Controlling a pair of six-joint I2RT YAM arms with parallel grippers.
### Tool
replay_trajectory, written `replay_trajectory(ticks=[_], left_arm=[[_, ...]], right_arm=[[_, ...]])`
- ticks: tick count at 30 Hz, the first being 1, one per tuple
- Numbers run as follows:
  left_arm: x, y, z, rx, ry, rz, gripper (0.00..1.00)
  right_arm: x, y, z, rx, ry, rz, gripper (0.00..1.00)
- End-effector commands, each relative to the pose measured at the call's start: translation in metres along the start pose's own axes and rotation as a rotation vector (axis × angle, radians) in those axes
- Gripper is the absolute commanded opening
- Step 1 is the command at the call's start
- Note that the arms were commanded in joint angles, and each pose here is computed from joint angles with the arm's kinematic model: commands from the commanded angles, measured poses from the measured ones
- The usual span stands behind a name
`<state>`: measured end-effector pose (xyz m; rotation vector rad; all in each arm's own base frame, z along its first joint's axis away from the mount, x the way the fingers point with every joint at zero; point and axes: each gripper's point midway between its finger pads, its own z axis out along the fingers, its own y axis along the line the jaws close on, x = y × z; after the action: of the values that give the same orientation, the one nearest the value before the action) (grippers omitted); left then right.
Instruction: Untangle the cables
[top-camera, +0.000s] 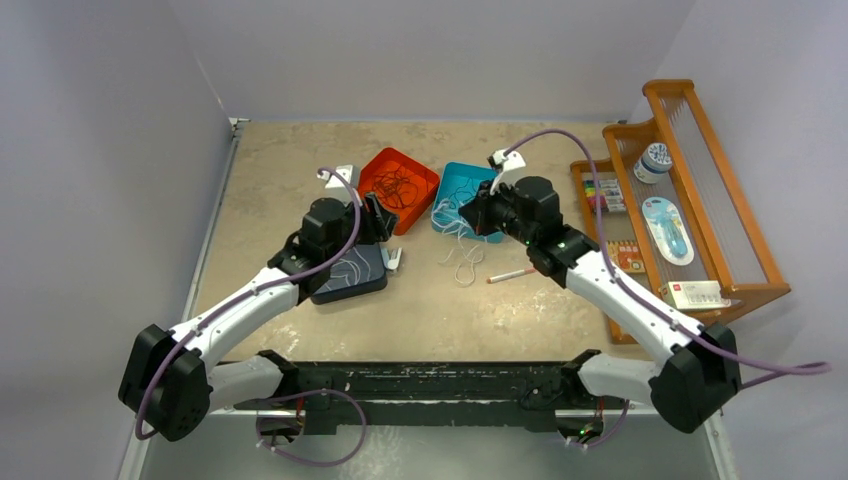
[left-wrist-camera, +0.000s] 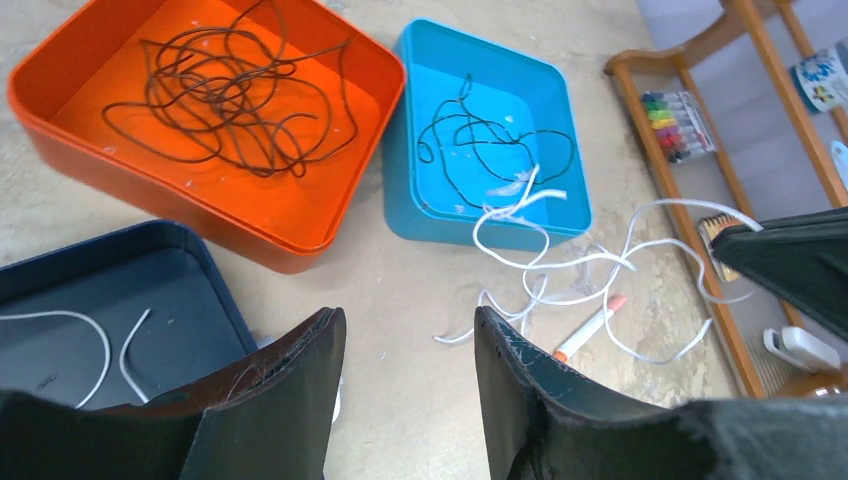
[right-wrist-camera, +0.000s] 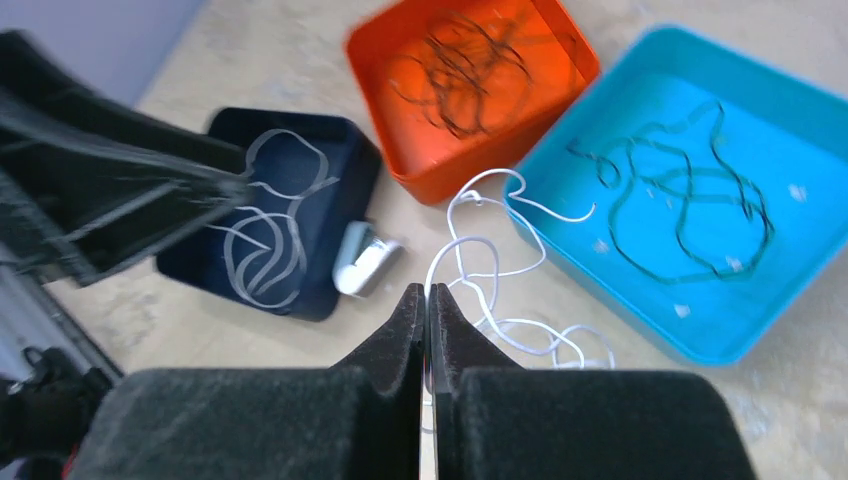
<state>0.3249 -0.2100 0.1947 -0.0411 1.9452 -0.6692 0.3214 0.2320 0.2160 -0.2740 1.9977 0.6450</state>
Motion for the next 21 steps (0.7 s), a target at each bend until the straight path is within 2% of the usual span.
replay_trajectory(ticks=[1,6,15,21], left_arm=[[-0.034,-0.037,-0.006,0.166,-0.099,0.055,0.5],[-0.035,-0.051,-0.009,0.245,-0.108,0.056,0.5],[-0.028,-0.059,-0.012,0.3,-0.089,0.068,0.5],[-0.009,-0.072,-0.01,0.351,-0.038,0.099,0.51]], right_arm=[[-0.05,0.041,-0.025,-0.196,-0.16,-0.11,0.0],[-0.049,0.061,-0.033,-0.32,-0.159,-0.199,0.0],[-0.049,0.068,-0.033,-0.36,-0.155,-0.216,0.0],[-0.049,0.071,-0.031,-0.378,-0.156,-0.216,0.0]])
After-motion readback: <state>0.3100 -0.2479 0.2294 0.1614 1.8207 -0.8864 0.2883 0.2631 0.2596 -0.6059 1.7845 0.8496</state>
